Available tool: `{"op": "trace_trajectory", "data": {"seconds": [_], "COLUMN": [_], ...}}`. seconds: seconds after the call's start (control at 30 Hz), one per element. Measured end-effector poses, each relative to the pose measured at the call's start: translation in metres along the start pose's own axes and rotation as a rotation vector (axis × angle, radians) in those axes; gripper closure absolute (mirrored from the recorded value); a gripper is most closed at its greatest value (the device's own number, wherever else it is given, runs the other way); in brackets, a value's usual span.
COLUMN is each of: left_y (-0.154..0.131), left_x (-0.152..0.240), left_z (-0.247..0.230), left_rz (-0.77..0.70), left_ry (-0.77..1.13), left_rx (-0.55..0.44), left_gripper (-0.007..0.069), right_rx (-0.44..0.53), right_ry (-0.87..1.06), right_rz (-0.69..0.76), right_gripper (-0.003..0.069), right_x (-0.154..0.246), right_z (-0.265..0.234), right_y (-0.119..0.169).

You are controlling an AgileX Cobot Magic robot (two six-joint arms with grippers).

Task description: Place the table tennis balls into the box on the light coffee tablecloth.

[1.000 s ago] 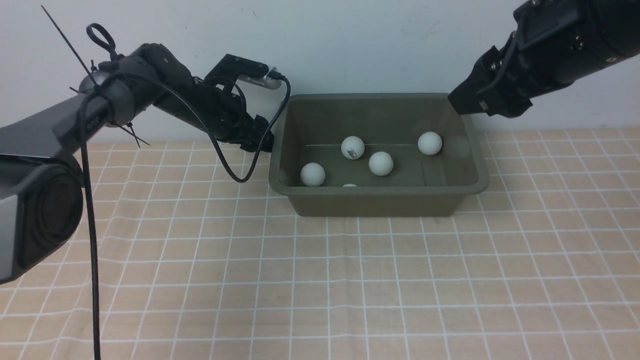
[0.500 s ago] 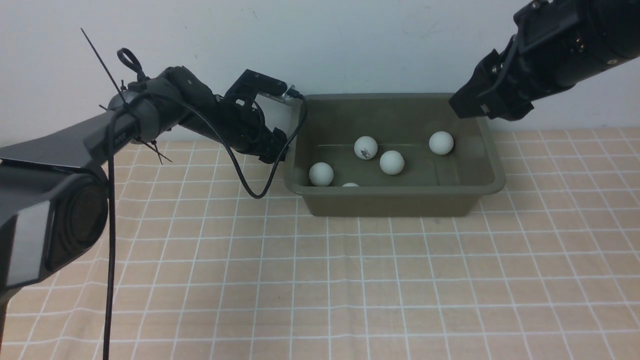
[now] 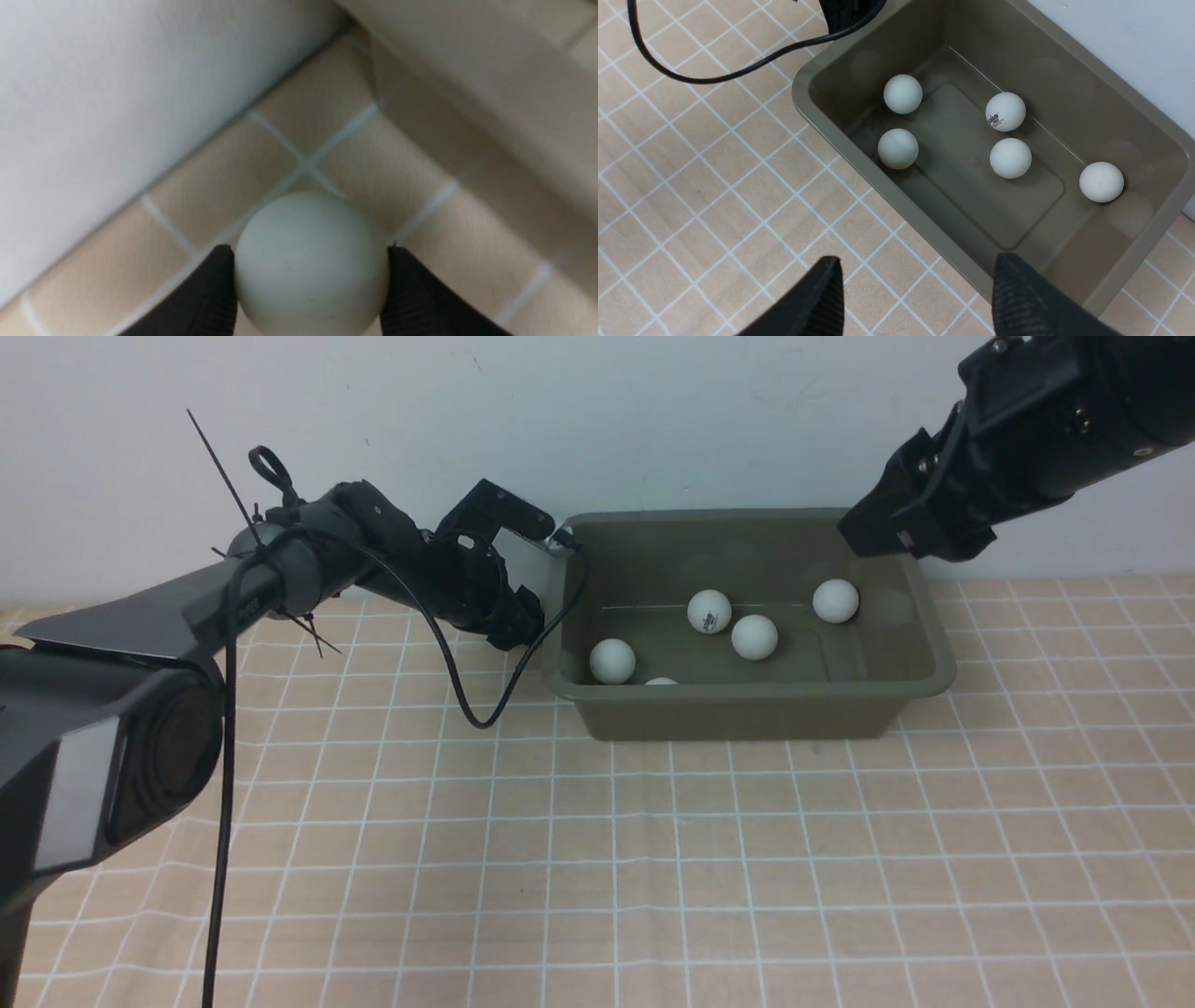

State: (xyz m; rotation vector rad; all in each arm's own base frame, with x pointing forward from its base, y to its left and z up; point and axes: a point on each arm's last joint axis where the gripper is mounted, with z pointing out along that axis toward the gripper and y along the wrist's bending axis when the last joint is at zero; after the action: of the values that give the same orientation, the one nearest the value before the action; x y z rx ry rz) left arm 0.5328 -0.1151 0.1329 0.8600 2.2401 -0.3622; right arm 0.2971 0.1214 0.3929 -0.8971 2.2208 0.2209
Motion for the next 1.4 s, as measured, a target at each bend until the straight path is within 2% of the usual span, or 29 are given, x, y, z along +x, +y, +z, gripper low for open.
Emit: {"op": "trace_trajectory", "data": {"seconds": [0.13,0.23,0.33,0.43,0.5,0.63,0.73,0.8,0.87,0.97,1.13,1.27,1.4], "left_y": [0.015,0.024,0.023,0.0,-0.017,-0.044,-0.063,-0.07,-0.072,-0.067,-0.043,-0.013,0.002], "left_x": [-0.008,-0.022,-0.035,-0.046,-0.05,-0.053,-0.055,-0.056,-0.058,-0.063,-0.078,-0.089,-0.088], "left_z": [-0.041,-0.071,-0.087,-0.081,-0.071,-0.051,-0.038,-0.036,-0.037,-0.051,-0.105,-0.171,-0.204], "left_rz": [0.011,-0.018,-0.026,0.038,0.097,0.193,0.336,0.358,0.322,0.223,0.116,0.031,-0.015], "left_ry": [0.021,-0.042,-0.132,-0.201,-0.206,-0.186,-0.166,-0.165,-0.16,-0.13,-0.138,-0.205,-0.238], "left_rx": [0.021,0.02,0.058,0.196,0.251,0.29,0.295,0.304,0.31,0.288,0.182,0.063,0.016], "left_gripper": [0.0307,0.0307,0.0307,0.0307,0.0307,0.0307,0.03,0.0258,0.0185,0.012,0.012,0.0167,0.0209], "right_rx": [0.0,0.0,0.0,0.0,0.0,0.0,0.0,-0.001,0.005,0.039,0.138,0.269,0.323], "right_ry": [0.001,0.001,0.001,0.001,0.001,0.001,0.001,0.002,0.004,0.015,-0.077,-0.267,-0.404], "right_rz": [0.0,0.0,0.001,0.003,0.003,0.003,0.003,0.003,-0.001,-0.026,-0.072,-0.089,-0.041], "right_gripper": [0.026,0.026,0.026,0.026,0.026,0.026,0.026,0.026,0.026,0.026,0.026,0.026,0.026], "right_x": [0.0,0.0,0.0,0.0,0.0,0.0,0.0,0.0,0.0,0.001,-0.005,-0.009,0.018], "right_z": [0.0,0.0,0.0,0.0,0.0,0.0,0.0,0.0,0.0,0.0,-0.018,-0.085,-0.156], "right_y": [0.0,0.0,0.0,0.0,0.0,0.0,0.0,0.0,0.0,-0.004,-0.008,-0.001,0.023]}}
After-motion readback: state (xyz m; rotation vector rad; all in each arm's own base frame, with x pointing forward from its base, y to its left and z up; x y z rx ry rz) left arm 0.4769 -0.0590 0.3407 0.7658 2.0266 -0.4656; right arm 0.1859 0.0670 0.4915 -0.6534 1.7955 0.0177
